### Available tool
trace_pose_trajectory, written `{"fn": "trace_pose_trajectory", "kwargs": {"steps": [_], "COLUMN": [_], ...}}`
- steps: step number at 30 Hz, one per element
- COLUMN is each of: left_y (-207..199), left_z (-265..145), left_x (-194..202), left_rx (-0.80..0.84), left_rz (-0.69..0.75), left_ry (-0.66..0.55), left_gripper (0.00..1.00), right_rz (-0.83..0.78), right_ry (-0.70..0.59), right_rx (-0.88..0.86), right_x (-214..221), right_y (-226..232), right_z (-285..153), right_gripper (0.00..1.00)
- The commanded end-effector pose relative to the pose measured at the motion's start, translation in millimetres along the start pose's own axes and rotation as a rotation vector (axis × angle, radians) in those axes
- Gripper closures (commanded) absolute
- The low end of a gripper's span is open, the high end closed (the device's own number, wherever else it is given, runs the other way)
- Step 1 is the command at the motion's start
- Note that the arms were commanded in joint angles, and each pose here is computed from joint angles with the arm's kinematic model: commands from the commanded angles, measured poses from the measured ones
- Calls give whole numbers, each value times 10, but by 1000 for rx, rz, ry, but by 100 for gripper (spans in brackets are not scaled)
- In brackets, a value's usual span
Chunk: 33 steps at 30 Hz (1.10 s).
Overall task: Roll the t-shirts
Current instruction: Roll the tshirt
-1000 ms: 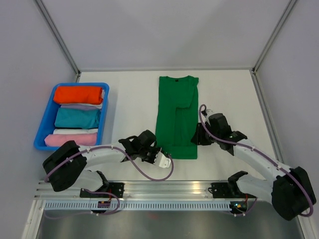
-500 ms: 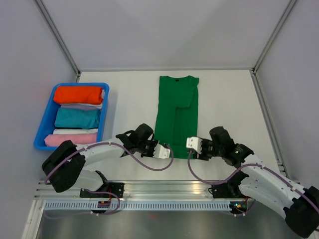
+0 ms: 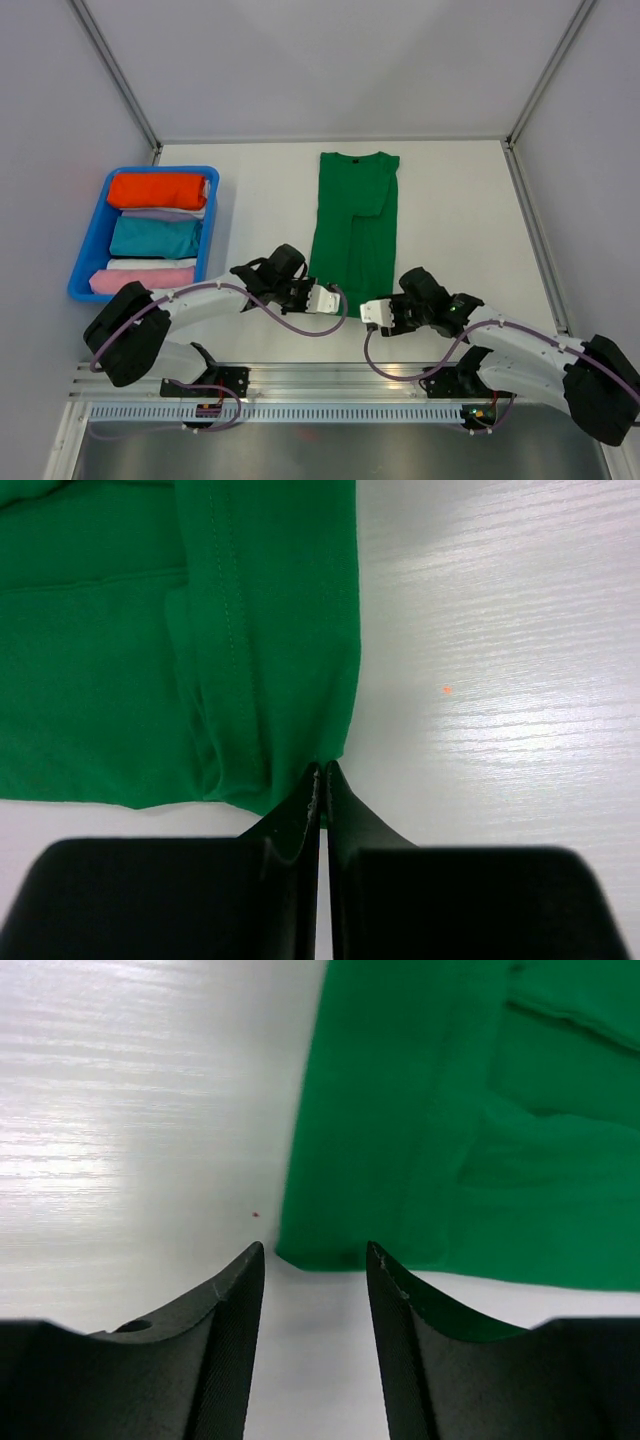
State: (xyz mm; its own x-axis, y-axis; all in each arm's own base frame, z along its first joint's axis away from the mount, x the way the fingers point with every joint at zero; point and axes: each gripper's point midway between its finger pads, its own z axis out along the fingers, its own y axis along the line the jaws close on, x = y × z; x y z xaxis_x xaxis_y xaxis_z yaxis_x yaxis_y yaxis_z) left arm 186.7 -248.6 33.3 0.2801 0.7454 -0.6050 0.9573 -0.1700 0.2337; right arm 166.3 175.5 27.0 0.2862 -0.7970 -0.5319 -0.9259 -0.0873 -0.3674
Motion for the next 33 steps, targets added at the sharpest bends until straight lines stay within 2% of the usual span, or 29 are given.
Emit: {"fn": "trace_pose_trajectory", "kwargs": {"steps": [1, 4, 5, 7, 8, 11, 12, 13, 16, 20, 25, 33], "left_y": [78, 57, 46, -34, -75, -294, -475, -573, -713, -456, -173, 184], "left_z": [-40, -66, -77, -124, -141, -285, -357, -413, -547, -545, -454, -218], "left_x": [-212, -209, -211, -211, -209, -312, -290, -315, -445, -446, -281, -93], "left_rx": [4, 15, 19, 52, 68, 169, 243, 292, 402, 362, 342, 312], "left_rz": [-30, -41, -46, -65, -80, -150, -198, -226, -323, -368, -447, -413], "left_ry": [-71, -66, -65, -61, -58, -87, -69, -74, -137, -173, -161, -98], "left_gripper": [98, 98, 98, 98, 98, 98, 98, 98, 98, 98, 98, 98], "right_rz": [-37, -21, -4, -4, -1, 29, 61, 75, 116, 186, 316, 438], "right_ry": [-4, 0, -6, -13, -9, -26, -4, -35, -31, -20, -52, -75], "right_rx": [-70, -117, -127, -161, -175, -276, -351, -382, -403, -411, -308, -109], "right_x": [-48, -87, -108, -149, -147, -247, -216, -319, -386, -404, -428, -256], "right_y": [72, 137, 158, 210, 239, 409, 563, 579, 561, 476, 157, -285], "right_z": [118, 160, 151, 70, 35, -149, -242, -287, -339, -249, -182, -89], "right_gripper": [50, 69, 84, 98, 100, 100, 100, 100, 100, 100, 100, 98]}}
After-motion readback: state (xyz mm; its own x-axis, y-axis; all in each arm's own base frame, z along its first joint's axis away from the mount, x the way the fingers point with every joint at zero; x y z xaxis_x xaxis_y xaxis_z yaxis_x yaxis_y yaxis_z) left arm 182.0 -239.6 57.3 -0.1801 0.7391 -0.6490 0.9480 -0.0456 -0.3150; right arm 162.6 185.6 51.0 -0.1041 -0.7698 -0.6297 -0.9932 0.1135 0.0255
